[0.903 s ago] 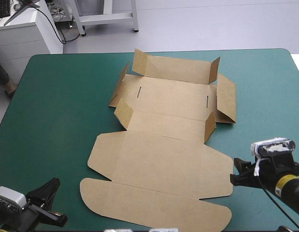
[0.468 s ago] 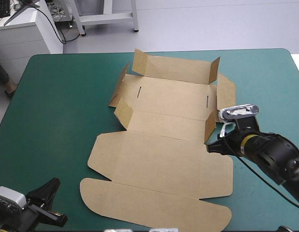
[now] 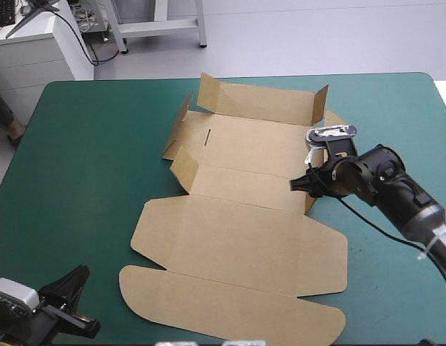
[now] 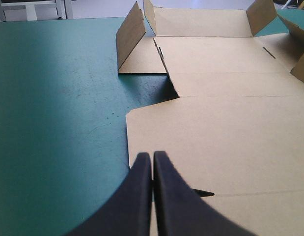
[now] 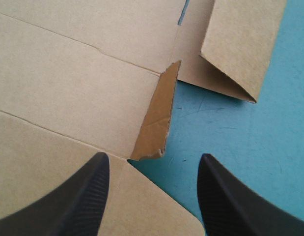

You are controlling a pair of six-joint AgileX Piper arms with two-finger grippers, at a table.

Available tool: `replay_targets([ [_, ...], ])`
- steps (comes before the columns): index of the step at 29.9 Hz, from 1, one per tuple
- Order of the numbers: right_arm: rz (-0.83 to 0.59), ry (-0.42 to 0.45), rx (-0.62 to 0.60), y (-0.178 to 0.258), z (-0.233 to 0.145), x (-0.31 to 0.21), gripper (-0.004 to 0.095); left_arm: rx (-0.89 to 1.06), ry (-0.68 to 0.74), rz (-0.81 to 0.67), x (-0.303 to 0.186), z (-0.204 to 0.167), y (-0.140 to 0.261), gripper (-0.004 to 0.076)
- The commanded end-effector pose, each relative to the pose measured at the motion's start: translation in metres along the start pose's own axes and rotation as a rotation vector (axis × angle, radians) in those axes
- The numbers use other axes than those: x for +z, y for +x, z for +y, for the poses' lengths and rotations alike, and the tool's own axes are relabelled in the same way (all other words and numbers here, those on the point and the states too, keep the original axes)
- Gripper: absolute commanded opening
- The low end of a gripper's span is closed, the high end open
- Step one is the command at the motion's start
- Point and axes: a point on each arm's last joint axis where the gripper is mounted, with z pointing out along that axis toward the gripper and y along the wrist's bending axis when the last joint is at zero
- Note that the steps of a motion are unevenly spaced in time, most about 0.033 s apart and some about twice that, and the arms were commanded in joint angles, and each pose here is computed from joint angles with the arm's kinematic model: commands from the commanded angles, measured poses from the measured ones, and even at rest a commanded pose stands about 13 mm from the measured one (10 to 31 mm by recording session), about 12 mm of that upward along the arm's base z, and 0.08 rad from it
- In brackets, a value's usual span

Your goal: Fold the box

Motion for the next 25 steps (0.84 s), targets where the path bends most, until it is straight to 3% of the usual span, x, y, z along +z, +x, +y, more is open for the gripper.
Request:
replay_targets([
  [1, -0.047, -0.008, 0.011, -0.022, -0.006, -0.001, 0.0497, -0.004, 0.004, -0.098, -0.005, -0.001, -0.012, -0.0008],
  [19, 0.207, -0.005, 0.005, -0.034, -0.011, 0.089, 0.0496, 0.0, 0.001, -0.098, -0.005, -0.001, -0.012, -0.0008],
  [25, 0.222, -0.004, -0.005, -0.034, -0.01, 0.104, 0.0471, 0.001, -0.001, -0.098, -0.005, 0.0, -0.012, -0.0008],
])
